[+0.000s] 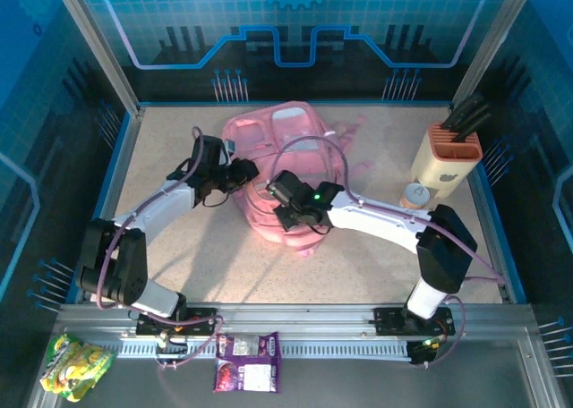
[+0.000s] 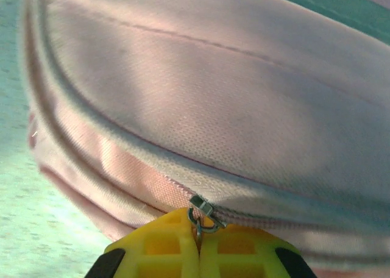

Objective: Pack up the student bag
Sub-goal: Zip the student bag at the center of the table.

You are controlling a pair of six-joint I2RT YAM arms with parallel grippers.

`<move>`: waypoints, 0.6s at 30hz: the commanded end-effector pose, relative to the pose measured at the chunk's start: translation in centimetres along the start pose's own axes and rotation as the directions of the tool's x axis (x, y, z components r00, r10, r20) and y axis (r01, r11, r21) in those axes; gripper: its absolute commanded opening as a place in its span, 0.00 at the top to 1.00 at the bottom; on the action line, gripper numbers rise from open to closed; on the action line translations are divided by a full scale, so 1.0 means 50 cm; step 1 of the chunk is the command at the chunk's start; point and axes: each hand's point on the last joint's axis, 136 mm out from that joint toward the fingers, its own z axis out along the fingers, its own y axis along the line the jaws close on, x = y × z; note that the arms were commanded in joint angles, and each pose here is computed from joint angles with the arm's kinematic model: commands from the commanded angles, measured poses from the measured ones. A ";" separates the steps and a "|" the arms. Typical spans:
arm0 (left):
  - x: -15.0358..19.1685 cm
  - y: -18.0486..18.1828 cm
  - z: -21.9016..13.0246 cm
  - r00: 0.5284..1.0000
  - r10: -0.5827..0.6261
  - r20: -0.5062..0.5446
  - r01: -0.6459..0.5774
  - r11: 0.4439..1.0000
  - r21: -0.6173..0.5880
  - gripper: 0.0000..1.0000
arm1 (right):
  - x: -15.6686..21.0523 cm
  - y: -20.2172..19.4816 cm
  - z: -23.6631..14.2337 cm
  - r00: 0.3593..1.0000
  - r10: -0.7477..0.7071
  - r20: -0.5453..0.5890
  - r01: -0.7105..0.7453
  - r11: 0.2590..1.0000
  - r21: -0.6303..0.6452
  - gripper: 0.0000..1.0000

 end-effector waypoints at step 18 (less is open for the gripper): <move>0.125 0.026 -0.058 0.902 -0.399 0.167 0.398 0.917 0.038 0.38 | -0.019 0.047 0.025 0.997 0.078 0.012 -0.077 0.995 -0.058 1.00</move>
